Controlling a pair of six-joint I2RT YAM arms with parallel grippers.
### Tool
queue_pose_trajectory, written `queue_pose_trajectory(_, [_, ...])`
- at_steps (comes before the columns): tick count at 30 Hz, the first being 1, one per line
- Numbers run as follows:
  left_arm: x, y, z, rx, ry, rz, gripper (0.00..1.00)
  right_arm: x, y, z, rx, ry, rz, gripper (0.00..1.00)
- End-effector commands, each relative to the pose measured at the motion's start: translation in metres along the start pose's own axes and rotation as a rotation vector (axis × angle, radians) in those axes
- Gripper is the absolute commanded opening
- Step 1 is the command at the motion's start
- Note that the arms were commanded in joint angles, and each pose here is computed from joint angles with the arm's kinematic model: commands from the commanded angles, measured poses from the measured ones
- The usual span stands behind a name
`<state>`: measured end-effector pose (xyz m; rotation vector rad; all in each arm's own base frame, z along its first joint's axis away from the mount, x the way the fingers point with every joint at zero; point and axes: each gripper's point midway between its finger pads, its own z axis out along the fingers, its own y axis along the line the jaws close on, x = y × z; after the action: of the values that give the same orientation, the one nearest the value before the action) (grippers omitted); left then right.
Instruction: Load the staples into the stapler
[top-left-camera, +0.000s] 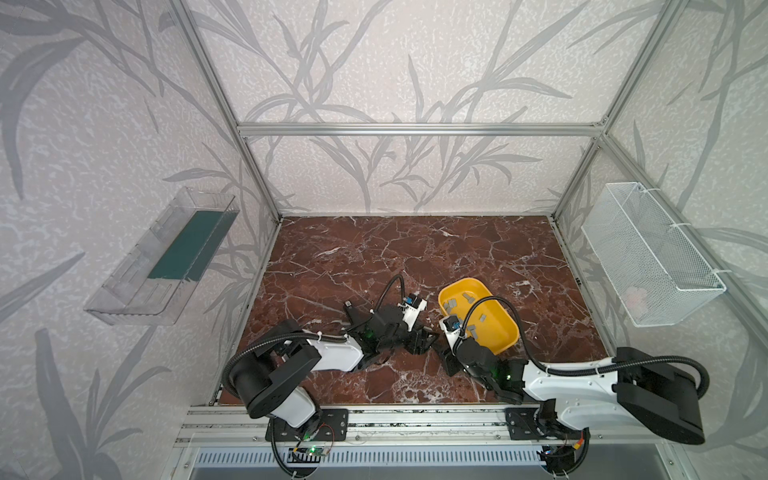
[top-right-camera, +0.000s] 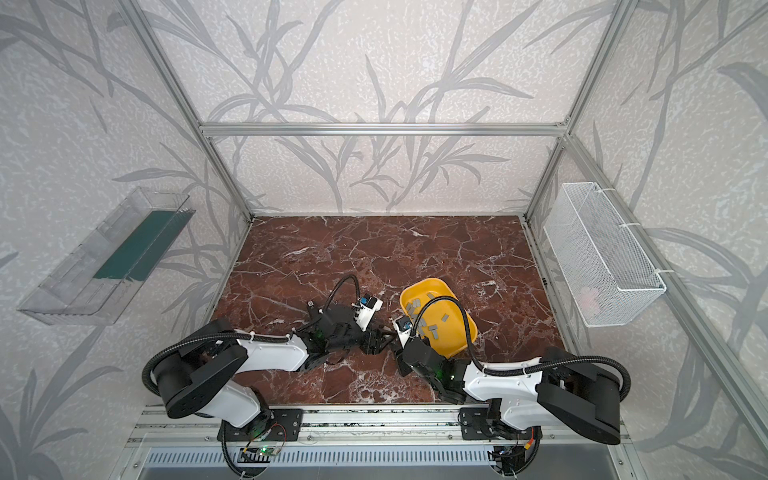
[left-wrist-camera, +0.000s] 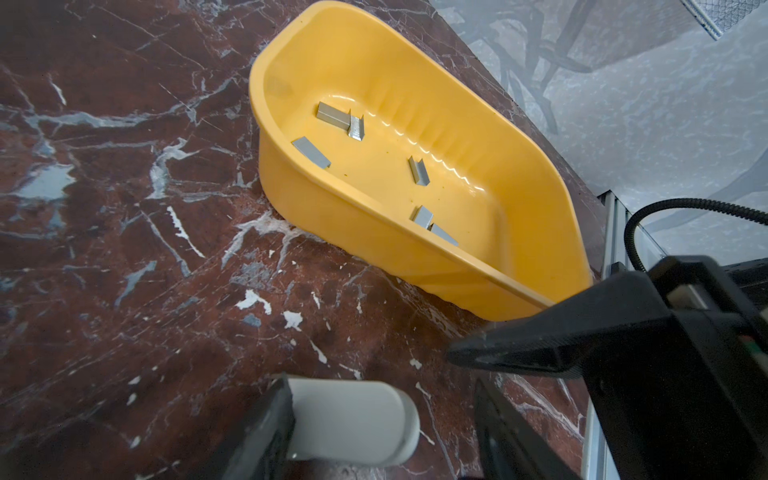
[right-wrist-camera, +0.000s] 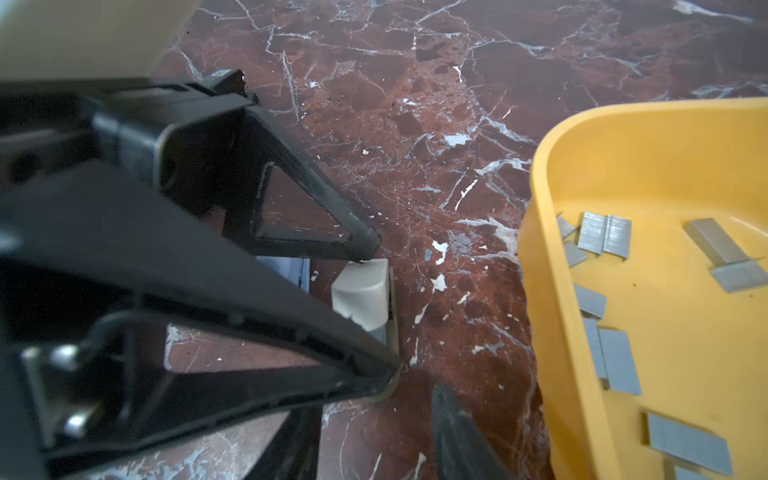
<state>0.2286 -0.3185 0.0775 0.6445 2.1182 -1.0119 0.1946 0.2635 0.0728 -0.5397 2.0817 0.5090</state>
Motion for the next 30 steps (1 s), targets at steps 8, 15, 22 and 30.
queue_pose_trajectory(8, [-0.023, 0.044, -0.037, -0.326, -0.1, -0.062, 0.53, -0.019, 0.006, -0.008, -0.015, -0.011, -0.022, 0.37])
queue_pose_trajectory(15, [-0.02, 0.047, -0.04, -0.349, -0.078, -0.056, 0.39, -0.04, 0.02, 0.002, -0.02, -0.011, -0.033, 0.34])
queue_pose_trajectory(22, [-0.015, 0.048, -0.035, -0.337, -0.064, -0.053, 0.38, -0.054, 0.019, 0.015, 0.004, 0.005, -0.029, 0.32])
queue_pose_trajectory(30, [-0.014, 0.047, -0.031, -0.327, -0.052, -0.053, 0.36, -0.044, 0.017, 0.039, 0.027, 0.064, -0.035, 0.31])
